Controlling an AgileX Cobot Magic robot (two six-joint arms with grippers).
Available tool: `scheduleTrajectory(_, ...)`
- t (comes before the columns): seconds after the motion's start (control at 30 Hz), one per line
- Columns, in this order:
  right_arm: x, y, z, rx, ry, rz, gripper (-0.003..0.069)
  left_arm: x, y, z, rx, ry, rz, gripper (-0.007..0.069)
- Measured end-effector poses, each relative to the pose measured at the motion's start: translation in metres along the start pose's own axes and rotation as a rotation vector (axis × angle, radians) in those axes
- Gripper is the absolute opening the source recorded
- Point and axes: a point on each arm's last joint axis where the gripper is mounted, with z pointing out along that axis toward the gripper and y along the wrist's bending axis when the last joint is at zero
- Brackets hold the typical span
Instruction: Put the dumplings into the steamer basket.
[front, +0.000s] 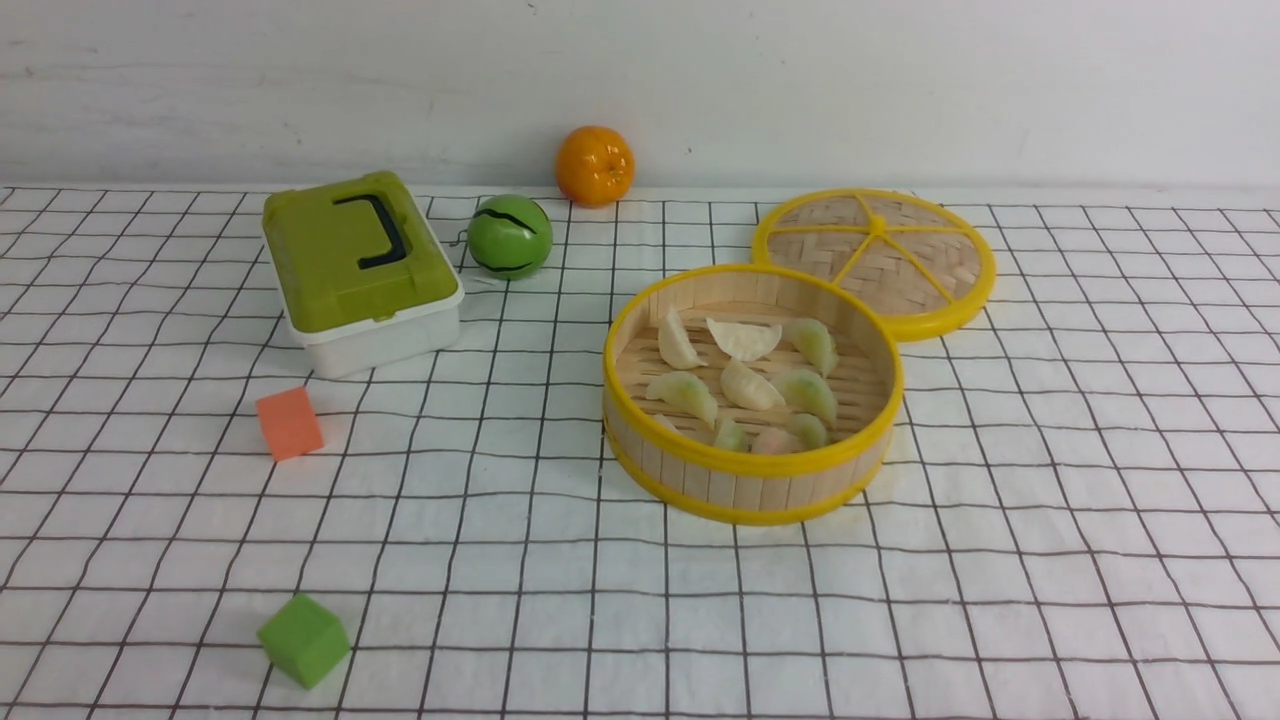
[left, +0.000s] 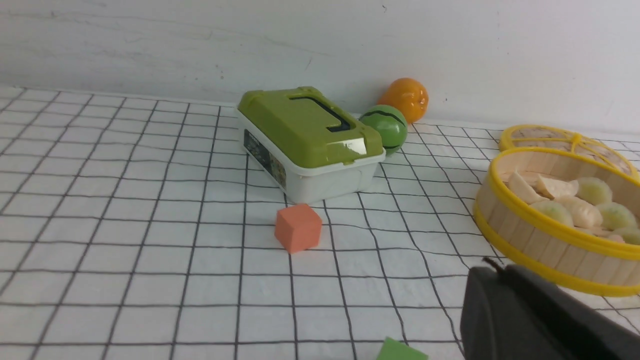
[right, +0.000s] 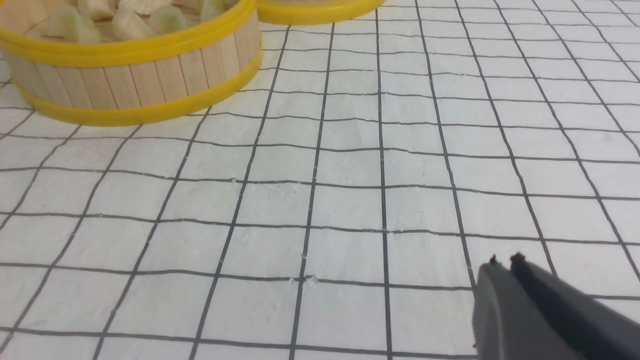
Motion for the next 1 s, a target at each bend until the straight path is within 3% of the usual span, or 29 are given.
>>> scheduleTrajectory(0.2, 0.0, 0.0, 0.0, 0.001, 0.0, 0.0, 0.003, 0.039, -0.004, 0.011, 0.008, 0.069, -0.112, -0.0012)
scheduleTrajectory(0.37, 0.0, 0.0, 0.0, 0.001, 0.0, 0.0, 0.0031, 0.06, -0.003, 0.018, -0.016, 0.027, -0.077, -0.0012)
scheduleTrajectory(0.53, 0.0, 0.0, 0.0, 0.001, 0.0, -0.005, 0.0036, 0.065, -0.001, 0.02, -0.038, 0.012, -0.042, -0.0012)
scheduleTrajectory(0.8, 0.0, 0.0, 0.0, 0.001, 0.0, -0.005, 0.0048, 0.082, 0.001, 0.019, -0.063, 0.188, -0.064, -0.0012)
scheduleTrajectory(1.0, 0.0, 0.0, 0.0, 0.001, 0.0, -0.005, 0.0056, 0.083, 0.0, 0.018, -0.058, 0.204, -0.049, -0.0012)
